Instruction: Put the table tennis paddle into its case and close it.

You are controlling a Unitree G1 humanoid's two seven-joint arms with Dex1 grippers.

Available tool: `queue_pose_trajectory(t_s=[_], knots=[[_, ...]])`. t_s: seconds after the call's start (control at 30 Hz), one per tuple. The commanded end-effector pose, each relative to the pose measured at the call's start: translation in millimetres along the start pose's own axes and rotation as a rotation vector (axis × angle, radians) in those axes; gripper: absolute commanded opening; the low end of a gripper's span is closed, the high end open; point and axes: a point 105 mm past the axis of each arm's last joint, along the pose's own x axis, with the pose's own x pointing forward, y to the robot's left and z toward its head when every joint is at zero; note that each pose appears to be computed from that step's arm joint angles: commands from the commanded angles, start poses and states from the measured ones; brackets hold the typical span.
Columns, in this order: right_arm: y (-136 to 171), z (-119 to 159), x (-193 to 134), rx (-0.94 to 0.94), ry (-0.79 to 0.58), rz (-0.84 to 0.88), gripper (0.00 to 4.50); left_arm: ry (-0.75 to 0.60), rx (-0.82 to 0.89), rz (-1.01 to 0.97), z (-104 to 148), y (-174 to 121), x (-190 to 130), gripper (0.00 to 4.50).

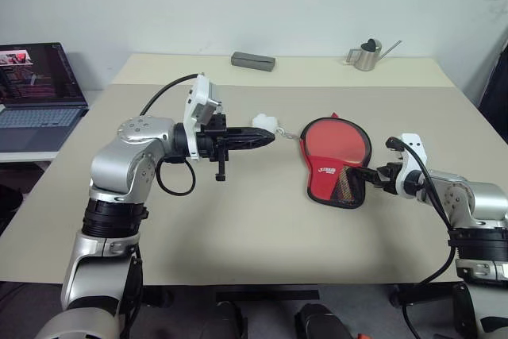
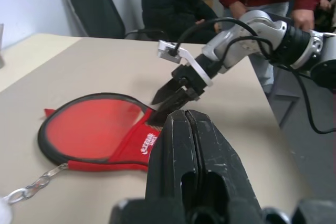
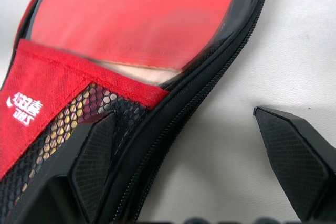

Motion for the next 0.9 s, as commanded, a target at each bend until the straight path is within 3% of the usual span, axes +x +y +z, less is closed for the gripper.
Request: queue_pose_trajectory(t_s=[0.03, 0.53, 0.9], knots=[[5, 2, 3, 0.051, -0.009, 0.030, 4.48, -0.005, 0.051, -0.022, 13, -1, -1, 0.00], [45, 6, 14, 0.081, 0.010, 0.193, 4.48, 0.023, 0.031, -0.060, 4, -8, -5, 0.00], [39, 5, 18, 0.077, 0.020, 0.161, 4.48, 0.210, 0.080, -0.061, -22, -2, -10, 0.00]])
